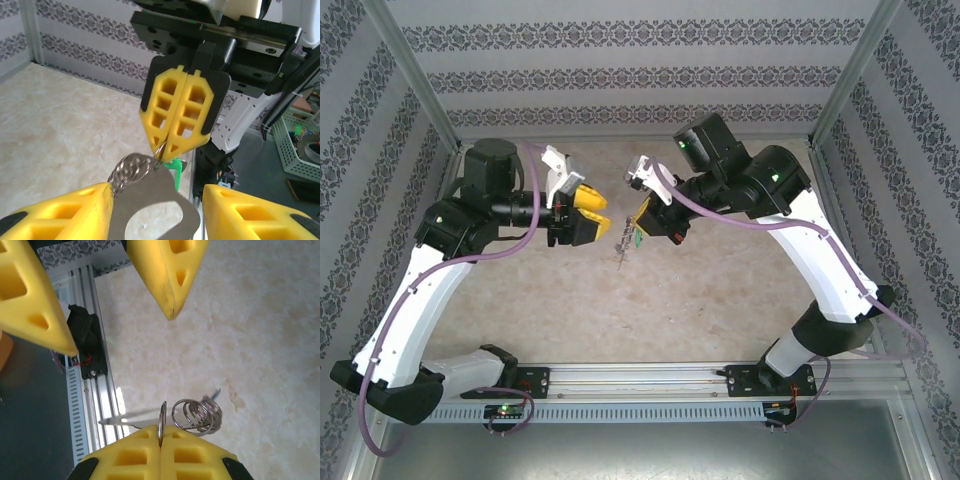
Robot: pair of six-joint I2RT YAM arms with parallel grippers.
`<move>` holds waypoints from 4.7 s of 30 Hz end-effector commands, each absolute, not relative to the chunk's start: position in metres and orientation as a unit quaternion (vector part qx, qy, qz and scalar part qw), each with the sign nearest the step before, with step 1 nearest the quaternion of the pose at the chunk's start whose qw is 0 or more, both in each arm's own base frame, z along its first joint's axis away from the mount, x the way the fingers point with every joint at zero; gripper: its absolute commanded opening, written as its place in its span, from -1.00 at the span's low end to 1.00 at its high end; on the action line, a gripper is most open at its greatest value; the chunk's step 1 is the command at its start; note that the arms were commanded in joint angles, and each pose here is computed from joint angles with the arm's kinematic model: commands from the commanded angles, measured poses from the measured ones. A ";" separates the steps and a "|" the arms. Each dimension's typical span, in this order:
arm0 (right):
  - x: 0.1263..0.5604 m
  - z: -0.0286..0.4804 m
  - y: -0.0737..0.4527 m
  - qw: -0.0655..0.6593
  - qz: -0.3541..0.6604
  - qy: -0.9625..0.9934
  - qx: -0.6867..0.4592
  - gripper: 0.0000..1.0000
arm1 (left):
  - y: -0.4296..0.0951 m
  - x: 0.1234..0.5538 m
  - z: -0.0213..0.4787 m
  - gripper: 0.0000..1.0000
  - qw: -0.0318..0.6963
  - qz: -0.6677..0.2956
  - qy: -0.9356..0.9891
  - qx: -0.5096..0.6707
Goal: Put the keys on the keyring
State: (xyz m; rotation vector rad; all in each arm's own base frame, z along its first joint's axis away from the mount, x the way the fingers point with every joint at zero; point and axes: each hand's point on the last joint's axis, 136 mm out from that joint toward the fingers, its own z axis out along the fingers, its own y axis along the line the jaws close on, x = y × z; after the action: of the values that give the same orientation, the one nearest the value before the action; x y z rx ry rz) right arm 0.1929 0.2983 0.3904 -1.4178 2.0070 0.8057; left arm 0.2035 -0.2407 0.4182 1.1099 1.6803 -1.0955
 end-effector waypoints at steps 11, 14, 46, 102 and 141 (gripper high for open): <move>0.174 0.394 0.301 0.272 0.312 0.717 -0.560 -1.00 | -0.266 0.190 0.413 -0.20 0.378 -0.450 0.638 0.498; 0.173 0.394 0.302 0.271 0.314 0.715 -0.563 -1.00 | -0.269 0.192 0.411 -0.25 0.373 -0.453 0.636 0.502; 0.176 0.392 0.293 0.289 0.327 0.732 -0.523 -0.48 | -0.278 0.191 0.419 -1.00 0.378 -0.474 0.622 0.496; 0.171 0.437 0.282 0.312 0.527 0.673 -0.414 -0.55 | -0.276 0.185 0.464 -1.00 0.412 -0.556 0.562 0.453; 0.191 0.476 0.264 0.413 0.499 0.665 -0.373 -0.09 | -0.275 0.194 0.484 -1.00 0.431 -0.596 0.521 0.433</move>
State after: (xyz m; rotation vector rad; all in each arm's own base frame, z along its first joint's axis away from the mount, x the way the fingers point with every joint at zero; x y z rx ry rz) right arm 0.1907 0.2667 0.4538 -0.9622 1.7425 1.2834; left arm 0.1990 -0.2797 0.4663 1.0647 1.4004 -1.4679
